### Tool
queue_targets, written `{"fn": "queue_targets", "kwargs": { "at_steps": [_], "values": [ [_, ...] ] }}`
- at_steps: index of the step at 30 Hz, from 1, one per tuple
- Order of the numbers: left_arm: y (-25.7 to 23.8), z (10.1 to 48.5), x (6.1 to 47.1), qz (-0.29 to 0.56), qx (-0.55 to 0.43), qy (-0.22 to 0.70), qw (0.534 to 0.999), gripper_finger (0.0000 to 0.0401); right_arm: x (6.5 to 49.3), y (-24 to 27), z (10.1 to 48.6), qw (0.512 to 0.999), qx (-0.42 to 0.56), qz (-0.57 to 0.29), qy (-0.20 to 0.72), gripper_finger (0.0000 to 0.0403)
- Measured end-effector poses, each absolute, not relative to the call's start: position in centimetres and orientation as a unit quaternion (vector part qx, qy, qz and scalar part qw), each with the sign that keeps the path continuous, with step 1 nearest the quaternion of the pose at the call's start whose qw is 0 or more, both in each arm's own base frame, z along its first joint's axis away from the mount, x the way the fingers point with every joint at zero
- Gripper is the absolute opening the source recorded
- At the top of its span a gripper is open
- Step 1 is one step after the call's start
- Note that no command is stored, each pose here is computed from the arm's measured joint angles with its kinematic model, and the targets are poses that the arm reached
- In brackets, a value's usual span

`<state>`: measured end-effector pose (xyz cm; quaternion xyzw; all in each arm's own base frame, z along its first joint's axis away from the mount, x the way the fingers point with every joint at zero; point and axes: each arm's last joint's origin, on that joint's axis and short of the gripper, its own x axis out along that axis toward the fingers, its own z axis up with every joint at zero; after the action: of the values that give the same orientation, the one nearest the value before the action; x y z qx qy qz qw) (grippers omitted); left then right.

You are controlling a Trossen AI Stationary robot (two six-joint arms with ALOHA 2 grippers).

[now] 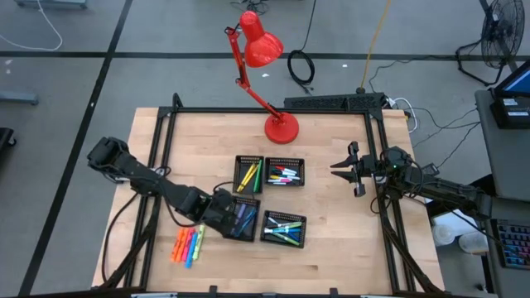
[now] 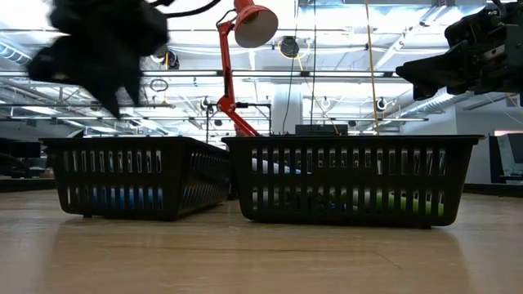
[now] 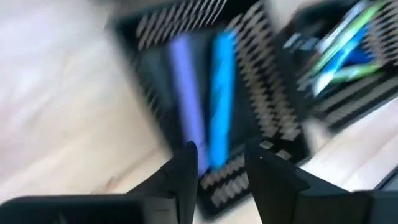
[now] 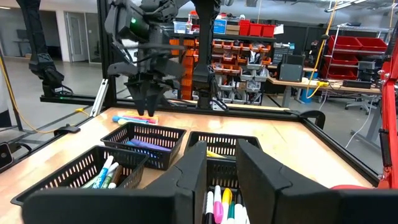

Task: Pick & Place Markers
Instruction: Put the orange highlighter into the bottom left black bin

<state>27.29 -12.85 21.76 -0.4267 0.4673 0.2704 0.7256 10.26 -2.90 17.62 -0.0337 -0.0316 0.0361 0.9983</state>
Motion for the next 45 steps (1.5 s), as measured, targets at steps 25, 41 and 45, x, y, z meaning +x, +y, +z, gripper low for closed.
{"fn": "queue_targets", "kwargs": {
  "at_steps": [25,41,45],
  "values": [
    [-21.7,21.0,14.9,0.472,-0.467,0.502,0.554,0.0134,10.3,-2.9,17.6,0.998,-0.034,0.036,-0.032,0.0077],
    [-22.9,18.6,14.0,0.503,-0.4,0.534,0.549,0.017,10.3,-2.9,17.6,0.998,-0.034,0.036,-0.032,0.0077],
    [-23.0,18.1,13.8,0.521,-0.385,0.541,0.537,0.017,10.3,-2.9,17.6,0.998,-0.034,0.036,-0.032,0.0077]
  ]
}}
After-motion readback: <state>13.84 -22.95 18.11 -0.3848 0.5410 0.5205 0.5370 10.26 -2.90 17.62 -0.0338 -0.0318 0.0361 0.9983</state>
